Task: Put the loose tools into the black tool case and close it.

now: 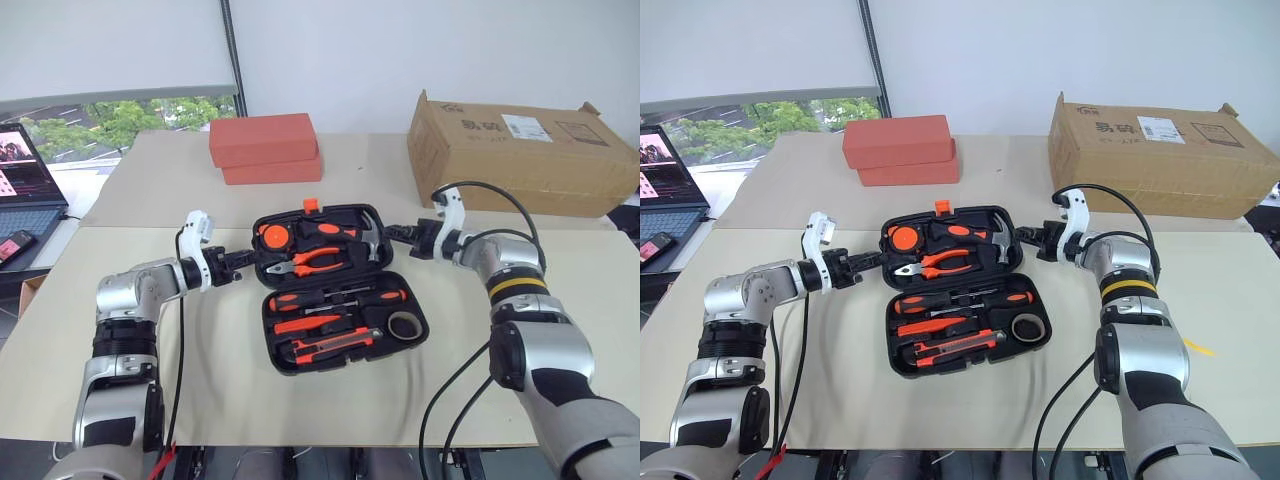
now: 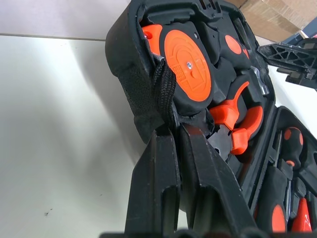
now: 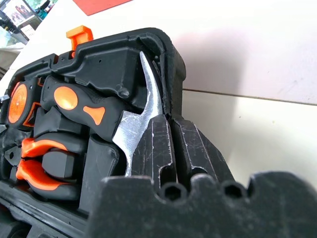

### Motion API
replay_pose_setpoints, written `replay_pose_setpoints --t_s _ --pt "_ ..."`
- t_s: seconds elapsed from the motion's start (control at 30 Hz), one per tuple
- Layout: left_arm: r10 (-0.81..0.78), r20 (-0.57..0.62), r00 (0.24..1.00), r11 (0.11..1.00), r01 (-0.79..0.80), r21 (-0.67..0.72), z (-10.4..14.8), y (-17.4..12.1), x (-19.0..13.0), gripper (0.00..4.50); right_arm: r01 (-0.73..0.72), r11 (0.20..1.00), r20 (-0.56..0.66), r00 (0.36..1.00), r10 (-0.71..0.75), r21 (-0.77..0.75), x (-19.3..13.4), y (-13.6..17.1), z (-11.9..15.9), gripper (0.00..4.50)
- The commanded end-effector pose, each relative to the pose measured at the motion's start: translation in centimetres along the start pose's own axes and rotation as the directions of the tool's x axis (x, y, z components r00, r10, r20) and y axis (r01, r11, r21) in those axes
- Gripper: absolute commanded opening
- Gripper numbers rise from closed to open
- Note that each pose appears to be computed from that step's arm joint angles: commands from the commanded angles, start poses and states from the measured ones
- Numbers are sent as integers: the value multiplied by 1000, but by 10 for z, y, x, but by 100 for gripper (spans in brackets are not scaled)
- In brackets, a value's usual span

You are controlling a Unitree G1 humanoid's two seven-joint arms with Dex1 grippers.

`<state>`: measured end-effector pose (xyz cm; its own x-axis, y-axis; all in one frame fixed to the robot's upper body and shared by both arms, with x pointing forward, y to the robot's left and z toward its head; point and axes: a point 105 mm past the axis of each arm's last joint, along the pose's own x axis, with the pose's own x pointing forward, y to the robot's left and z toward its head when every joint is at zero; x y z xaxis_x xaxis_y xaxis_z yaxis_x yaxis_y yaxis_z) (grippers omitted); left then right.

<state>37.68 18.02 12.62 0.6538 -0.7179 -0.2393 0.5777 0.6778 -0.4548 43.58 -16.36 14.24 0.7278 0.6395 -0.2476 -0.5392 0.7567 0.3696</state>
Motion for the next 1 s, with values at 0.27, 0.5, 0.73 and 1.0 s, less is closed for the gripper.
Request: replay_pose_setpoints --t_s 0.27,0.5,0.73,1.0 --pt "-138 130 982 946 92 309 40 -28 7 0 -66 980 205 973 105 -185 -22 17 45 4" --pt "-173 214 961 895 63 441 56 -34 5 0 -91 952 323 927 189 -293 -34 25 52 4" --pt "-228 121 966 697 76 713 51 -42 4 0 -158 873 334 881 336 -460 -47 39 43 4" --pt "-295 39 955 418 92 904 29 -50 -7 0 -188 665 199 864 461 -723 -68 53 4 4"
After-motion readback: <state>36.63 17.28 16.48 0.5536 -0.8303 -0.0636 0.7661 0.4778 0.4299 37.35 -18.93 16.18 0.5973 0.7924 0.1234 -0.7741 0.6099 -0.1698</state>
